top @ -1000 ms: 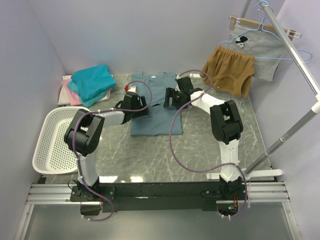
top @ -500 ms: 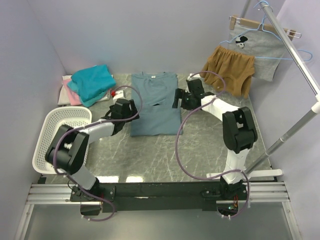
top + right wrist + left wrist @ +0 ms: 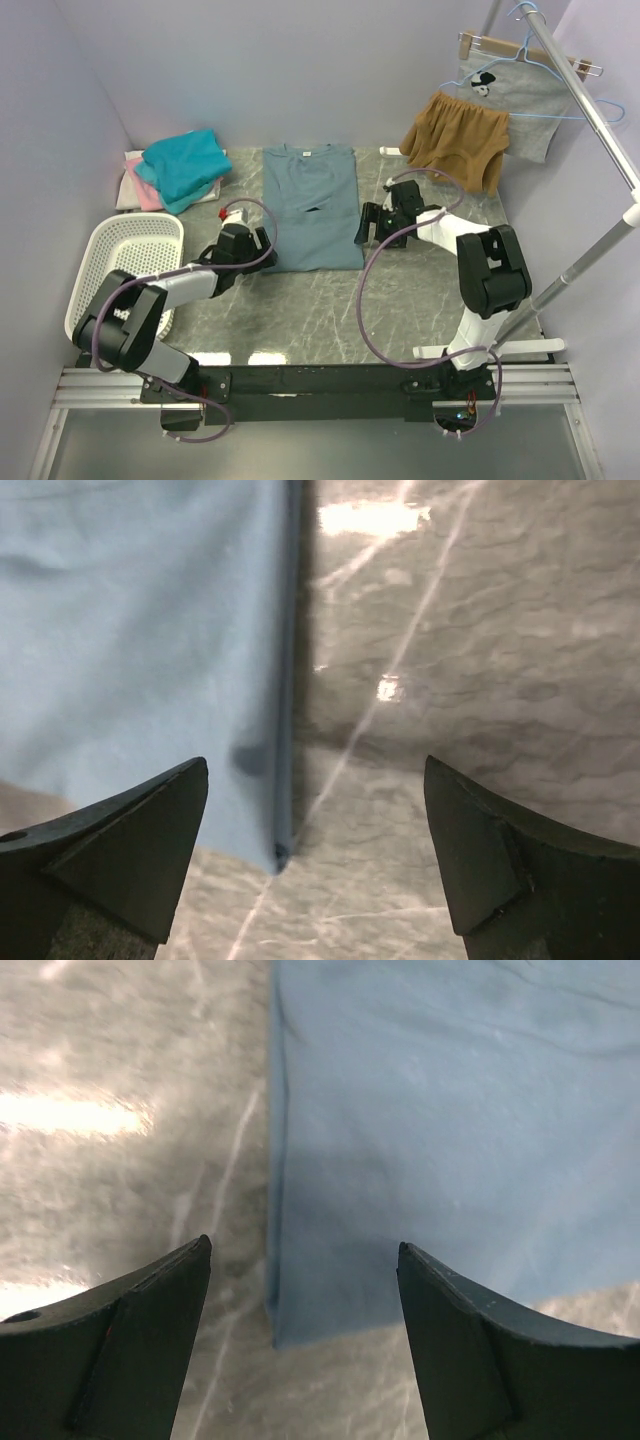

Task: Fold and stack the t-shirts
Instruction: Fold the folded rectangular tshirt in 1/3 of the way, then grab one side of the 2/3 rectangular tshirt with both arms

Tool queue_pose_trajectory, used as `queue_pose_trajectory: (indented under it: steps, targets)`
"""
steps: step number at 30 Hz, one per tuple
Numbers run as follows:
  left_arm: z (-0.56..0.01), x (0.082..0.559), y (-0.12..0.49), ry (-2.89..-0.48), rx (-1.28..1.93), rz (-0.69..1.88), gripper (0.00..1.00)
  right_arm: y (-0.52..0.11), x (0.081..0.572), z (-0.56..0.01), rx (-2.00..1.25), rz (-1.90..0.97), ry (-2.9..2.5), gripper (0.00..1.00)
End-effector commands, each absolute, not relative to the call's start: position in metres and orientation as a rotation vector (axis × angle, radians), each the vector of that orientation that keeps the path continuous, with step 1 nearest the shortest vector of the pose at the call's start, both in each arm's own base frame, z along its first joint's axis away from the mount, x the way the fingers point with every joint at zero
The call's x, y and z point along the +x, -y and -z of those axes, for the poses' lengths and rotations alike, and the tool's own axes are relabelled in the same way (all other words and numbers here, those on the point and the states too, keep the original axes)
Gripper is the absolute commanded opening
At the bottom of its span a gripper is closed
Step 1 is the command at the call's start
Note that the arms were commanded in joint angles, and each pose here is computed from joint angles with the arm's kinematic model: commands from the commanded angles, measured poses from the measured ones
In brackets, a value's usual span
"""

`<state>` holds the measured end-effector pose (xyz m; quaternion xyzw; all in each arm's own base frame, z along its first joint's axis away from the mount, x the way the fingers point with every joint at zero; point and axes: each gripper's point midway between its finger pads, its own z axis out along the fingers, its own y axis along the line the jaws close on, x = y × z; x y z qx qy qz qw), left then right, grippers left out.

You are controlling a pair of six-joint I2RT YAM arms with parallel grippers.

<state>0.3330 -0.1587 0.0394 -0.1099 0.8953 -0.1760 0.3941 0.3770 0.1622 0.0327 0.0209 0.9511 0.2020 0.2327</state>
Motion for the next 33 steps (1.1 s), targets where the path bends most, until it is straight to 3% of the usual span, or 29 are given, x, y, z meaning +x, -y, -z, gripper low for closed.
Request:
queue_pose_trajectory:
  steps: [1,9,16,19,23,25,26,27,29,30,33]
  targets:
    - [-0.052,0.324,0.172,-2.241,-0.226,0.573,0.81,-0.171,0.367,-0.052,0.01,-0.693,-2.564,0.94]
    - [-0.037,0.289,0.183,-2.267,-0.238,0.747,0.76,-0.188,0.317,-0.022,0.027,-0.929,-2.666,0.86]
    - [-0.021,0.278,0.18,-2.265,-0.273,0.774,0.52,-0.198,0.307,-0.006,0.063,-1.022,-2.703,0.73]
    - [-0.019,0.288,0.178,-2.263,-0.269,0.734,0.45,-0.2,0.31,0.003,0.085,-1.026,-2.718,0.55]
    - [-0.019,0.304,0.176,-2.254,-0.266,0.681,0.39,-0.2,0.319,0.009,0.101,-1.017,-2.707,0.45]
    - [-0.024,0.312,0.175,-2.232,-0.266,0.67,0.33,-0.202,0.325,0.008,0.099,-1.026,-2.689,0.29]
    - [-0.023,0.314,0.175,-2.234,-0.263,0.668,0.31,-0.203,0.328,0.007,0.104,-1.032,-2.682,0.26]
    - [-0.027,0.319,0.176,-2.226,-0.254,0.668,0.23,-0.204,0.33,0.006,0.101,-1.039,-2.674,0.21]
    - [-0.027,0.319,0.176,-2.242,-0.245,0.659,0.15,-0.205,0.333,0.0,0.099,-1.042,-2.658,0.03]
    - [-0.028,0.318,0.175,-2.246,-0.235,0.654,0.03,-0.205,0.332,-0.002,0.093,-1.044,-2.655,0.0]
    - [-0.028,0.304,0.172,-2.268,-0.237,0.66,0.01,-0.202,0.325,-0.01,0.082,-1.028,-2.647,0.0]
